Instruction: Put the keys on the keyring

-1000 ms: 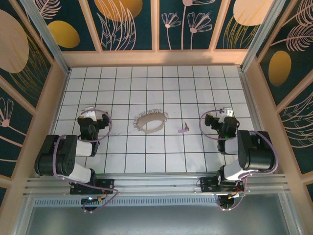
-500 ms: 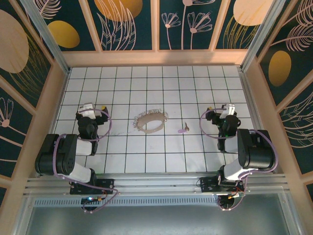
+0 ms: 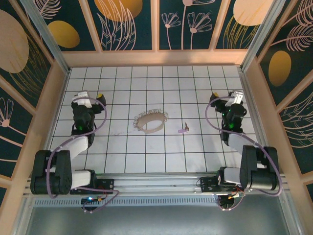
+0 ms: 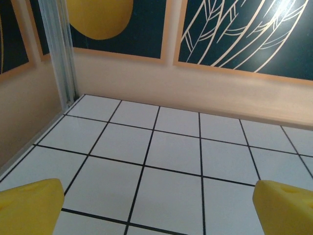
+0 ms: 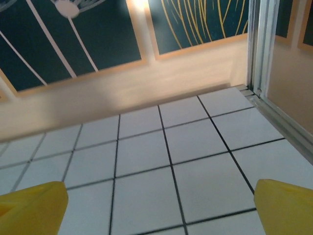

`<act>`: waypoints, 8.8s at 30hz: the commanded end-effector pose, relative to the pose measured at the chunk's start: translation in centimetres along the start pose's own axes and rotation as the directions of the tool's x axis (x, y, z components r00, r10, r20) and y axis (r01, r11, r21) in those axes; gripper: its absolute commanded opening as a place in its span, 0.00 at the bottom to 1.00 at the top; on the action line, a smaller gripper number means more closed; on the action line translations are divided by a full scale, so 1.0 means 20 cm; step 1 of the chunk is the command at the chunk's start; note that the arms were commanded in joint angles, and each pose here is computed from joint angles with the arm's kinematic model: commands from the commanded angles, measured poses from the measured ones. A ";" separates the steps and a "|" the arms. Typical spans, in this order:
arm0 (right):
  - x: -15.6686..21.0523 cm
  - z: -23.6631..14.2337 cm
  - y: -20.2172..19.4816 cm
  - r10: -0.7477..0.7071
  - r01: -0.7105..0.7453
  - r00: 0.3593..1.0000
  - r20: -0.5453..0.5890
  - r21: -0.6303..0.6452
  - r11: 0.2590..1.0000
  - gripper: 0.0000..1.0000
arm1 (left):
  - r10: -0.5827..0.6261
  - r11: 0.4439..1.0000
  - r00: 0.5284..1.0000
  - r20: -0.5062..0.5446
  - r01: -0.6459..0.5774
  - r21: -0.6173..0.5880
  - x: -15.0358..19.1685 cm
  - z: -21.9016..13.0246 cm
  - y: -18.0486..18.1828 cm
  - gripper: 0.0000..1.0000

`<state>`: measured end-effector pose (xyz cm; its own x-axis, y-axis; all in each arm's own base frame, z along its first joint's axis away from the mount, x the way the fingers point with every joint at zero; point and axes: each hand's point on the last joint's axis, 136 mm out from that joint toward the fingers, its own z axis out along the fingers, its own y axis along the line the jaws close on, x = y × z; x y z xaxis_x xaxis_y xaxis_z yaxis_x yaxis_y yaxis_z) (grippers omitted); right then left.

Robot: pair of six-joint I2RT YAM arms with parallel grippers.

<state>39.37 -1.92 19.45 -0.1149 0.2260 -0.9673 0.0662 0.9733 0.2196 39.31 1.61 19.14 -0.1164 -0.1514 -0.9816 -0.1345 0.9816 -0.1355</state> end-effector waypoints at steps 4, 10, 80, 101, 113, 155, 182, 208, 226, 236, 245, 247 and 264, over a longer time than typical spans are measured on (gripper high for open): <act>-0.11 0.02 0.10 0.185 -0.192 0.977 -0.105 -0.071 0.979 0.99 | -0.153 0.985 0.988 -0.033 0.155 0.072 -0.13 -0.02 -0.09 0.98; -0.04 -0.04 0.38 0.211 -0.281 0.946 -0.245 -0.299 0.912 0.91 | -0.242 0.951 0.969 -0.043 0.245 0.188 -0.22 -0.07 -0.31 0.98; 1.13 -0.34 1.29 -0.145 -0.455 0.639 -0.755 -0.523 0.721 0.28 | -0.249 0.792 0.879 -0.407 0.426 0.436 0.26 -0.31 -0.95 0.97; 1.04 -0.34 1.30 -0.154 -0.414 0.677 -0.719 -0.546 0.729 0.43 | -0.250 0.787 0.873 -0.420 0.436 0.437 0.28 -0.31 -0.96 0.97; 1.08 -0.26 1.34 -0.158 -0.416 0.669 -0.727 -0.542 0.730 0.43 | -0.246 0.787 0.873 -0.420 0.433 0.439 0.28 -0.31 -0.97 0.98; 1.07 -0.31 1.27 -0.276 -0.214 0.705 -0.654 -0.567 0.796 0.40 | -0.254 0.777 0.870 -0.423 0.444 0.446 0.29 -0.30 -0.98 0.99; 1.19 -0.26 1.31 -0.328 -0.162 0.679 -0.656 -0.570 0.805 0.25 | -0.251 0.778 0.868 -0.428 0.444 0.444 0.31 -0.30 -0.98 0.99; 1.13 -0.25 1.34 -0.342 -0.156 0.689 -0.639 -0.592 0.791 0.00 | -0.261 0.768 0.871 -0.416 0.449 0.457 0.27 -0.29 -0.99 0.99; 0.25 -0.32 1.66 -0.257 -0.187 0.908 -0.331 -0.868 0.460 0.00 | -0.164 0.773 0.942 -0.292 0.306 0.556 -0.21 -0.22 -1.17 0.98; 0.02 -0.41 1.66 -0.204 -0.221 0.939 -0.277 -0.940 0.259 0.00 | -0.086 0.689 0.951 -0.297 0.272 0.671 -0.24 -0.24 -1.31 0.88; 0.02 -0.37 1.60 -0.177 -0.251 0.935 -0.308 -0.925 0.286 0.00 | -0.102 0.651 0.942 -0.321 0.307 0.694 -0.23 -0.24 -1.36 0.81; 0.05 -0.35 1.59 -0.173 -0.263 0.929 -0.326 -0.914 0.310 0.00 | -0.104 0.664 0.942 -0.320 0.305 0.682 -0.22 -0.23 -1.34 0.81; 0.25 -0.29 1.87 -0.160 -0.372 0.897 -0.411 -0.900 0.228 0.00 | -0.124 0.762 0.950 -0.287 0.276 0.585 -0.25 -0.19 -1.23 0.87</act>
<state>35.40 35.55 20.19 -0.5997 0.0007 -0.8002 -0.7778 0.2343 0.5832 39.65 -22.33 26.81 -0.3972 -0.2978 -0.8681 0.4415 0.7672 -0.4652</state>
